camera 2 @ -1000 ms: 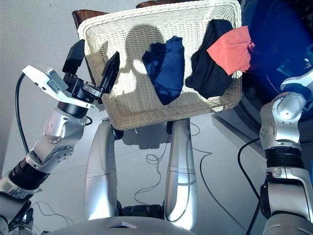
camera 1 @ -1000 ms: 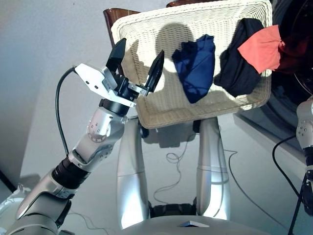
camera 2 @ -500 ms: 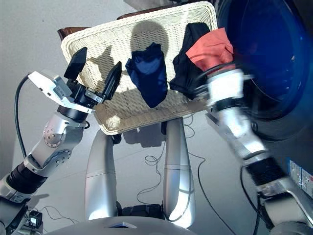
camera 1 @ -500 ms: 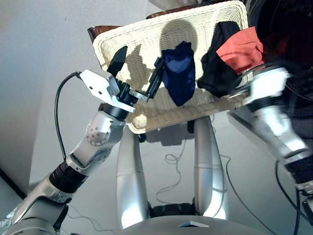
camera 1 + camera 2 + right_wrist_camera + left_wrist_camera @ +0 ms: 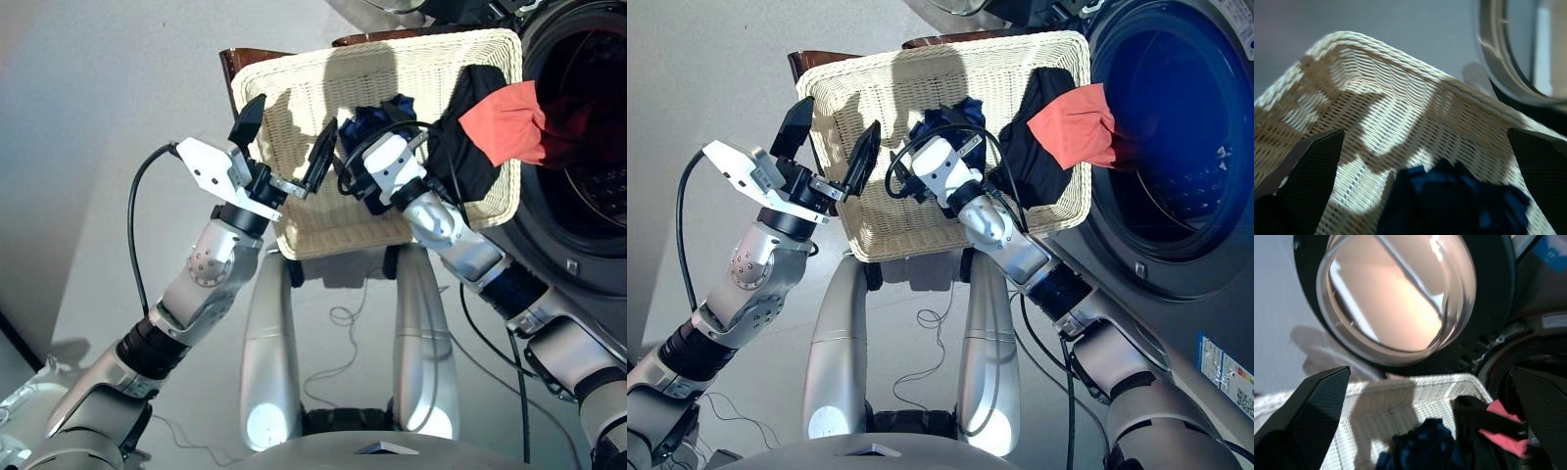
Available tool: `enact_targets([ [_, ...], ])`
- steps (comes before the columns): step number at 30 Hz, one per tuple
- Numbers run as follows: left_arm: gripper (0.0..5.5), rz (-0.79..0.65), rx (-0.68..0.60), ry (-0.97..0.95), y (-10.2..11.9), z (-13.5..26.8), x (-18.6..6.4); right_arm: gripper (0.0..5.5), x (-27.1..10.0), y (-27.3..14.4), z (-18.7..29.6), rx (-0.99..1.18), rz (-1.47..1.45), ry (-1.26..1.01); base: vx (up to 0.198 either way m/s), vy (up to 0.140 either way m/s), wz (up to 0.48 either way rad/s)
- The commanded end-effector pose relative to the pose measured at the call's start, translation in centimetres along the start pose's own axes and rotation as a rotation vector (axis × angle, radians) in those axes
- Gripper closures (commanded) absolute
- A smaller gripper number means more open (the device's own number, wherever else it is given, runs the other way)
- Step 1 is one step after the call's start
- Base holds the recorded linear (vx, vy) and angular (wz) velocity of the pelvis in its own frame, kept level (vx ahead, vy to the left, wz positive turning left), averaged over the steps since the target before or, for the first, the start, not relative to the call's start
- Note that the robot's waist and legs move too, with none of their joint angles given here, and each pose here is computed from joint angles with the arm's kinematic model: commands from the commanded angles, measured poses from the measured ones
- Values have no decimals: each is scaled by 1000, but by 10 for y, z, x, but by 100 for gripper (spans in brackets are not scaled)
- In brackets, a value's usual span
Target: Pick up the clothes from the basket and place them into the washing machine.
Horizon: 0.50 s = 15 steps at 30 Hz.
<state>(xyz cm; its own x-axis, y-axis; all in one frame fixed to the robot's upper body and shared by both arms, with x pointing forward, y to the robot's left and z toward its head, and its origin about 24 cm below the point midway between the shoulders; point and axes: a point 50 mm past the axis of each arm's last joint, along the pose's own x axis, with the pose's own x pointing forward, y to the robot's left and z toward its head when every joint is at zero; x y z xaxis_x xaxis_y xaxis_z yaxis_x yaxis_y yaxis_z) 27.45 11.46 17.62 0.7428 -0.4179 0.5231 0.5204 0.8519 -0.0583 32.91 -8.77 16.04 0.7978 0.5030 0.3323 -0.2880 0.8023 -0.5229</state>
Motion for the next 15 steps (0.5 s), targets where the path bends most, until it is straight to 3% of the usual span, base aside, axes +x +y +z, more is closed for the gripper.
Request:
enact_targets([
  [1, 0, -27, 23, 65, 0, -10, -13, 0, 1, -14, 47, 135, -72, -236, 0, 0, 0],
  [4, 0, -29, 196, 219, 15, -39, -24, 0, -3, -23, 68, 161, -76, -335, 0, 0, 0],
  [7, 0, -87, 306, 241, 16, -43, -25, 0, -6, -27, 78, 116, -83, -376, 0, 0, 0],
  [15, 0, -106, 202, 118, -6, -27, -10, 0, 6, -32, 39, -38, -224, -201, 0, 0, 0],
])
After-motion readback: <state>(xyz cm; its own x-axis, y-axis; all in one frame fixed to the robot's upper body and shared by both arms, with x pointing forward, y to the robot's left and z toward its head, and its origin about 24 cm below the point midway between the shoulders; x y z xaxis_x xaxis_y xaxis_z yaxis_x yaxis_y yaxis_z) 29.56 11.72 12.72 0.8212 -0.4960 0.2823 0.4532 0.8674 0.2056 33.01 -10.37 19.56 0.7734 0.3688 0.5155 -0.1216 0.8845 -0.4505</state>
